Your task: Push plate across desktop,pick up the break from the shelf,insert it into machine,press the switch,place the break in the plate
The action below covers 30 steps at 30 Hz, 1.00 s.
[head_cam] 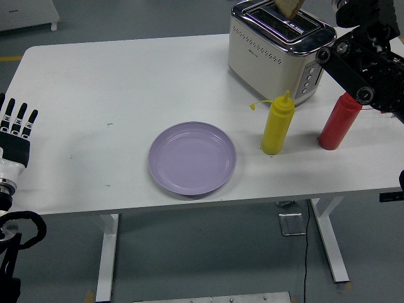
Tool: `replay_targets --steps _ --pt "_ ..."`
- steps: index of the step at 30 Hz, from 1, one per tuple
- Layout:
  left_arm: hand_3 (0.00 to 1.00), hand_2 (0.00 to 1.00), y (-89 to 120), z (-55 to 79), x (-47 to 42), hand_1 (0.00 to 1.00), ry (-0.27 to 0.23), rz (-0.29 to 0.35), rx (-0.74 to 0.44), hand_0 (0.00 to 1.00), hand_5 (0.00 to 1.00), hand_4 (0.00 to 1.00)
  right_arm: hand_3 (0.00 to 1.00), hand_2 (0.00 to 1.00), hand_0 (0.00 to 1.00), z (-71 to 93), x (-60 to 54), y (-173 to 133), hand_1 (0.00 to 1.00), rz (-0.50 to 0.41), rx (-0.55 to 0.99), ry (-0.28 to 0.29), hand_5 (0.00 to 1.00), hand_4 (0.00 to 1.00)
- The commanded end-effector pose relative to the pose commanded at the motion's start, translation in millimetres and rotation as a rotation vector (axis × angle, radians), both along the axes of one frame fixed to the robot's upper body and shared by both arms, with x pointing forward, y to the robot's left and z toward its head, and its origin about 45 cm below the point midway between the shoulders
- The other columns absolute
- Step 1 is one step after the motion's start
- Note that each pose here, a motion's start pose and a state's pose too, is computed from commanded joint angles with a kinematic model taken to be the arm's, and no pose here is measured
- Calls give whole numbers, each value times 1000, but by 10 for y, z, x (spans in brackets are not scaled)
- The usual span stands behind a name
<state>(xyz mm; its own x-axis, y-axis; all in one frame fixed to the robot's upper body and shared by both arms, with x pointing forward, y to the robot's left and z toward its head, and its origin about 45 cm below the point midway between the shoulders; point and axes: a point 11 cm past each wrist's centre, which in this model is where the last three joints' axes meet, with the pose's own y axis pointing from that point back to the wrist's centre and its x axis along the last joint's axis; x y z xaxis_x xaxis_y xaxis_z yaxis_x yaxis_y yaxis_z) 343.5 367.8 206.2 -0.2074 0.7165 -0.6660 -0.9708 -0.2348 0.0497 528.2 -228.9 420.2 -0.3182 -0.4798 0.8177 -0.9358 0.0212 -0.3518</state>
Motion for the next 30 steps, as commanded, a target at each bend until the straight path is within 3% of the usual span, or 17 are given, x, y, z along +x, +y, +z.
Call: replay_targets --steps 26,27,30 --pt "847 947 -105 -26 30 879 6 -28 4 832 998 617 457 377 284 -361 38 -44 283 -20 -42 50 2 217" --pt "846 951 -110 -29 32 879 6 -28 3 832 998 617 508 460 320 -380 41 -46 397 -19 -46 53 30 366" --pt "846 951 -117 -33 33 879 8 -29 4 832 998 617 508 460 320 -418 46 -54 397 -16 -58 60 30 366"
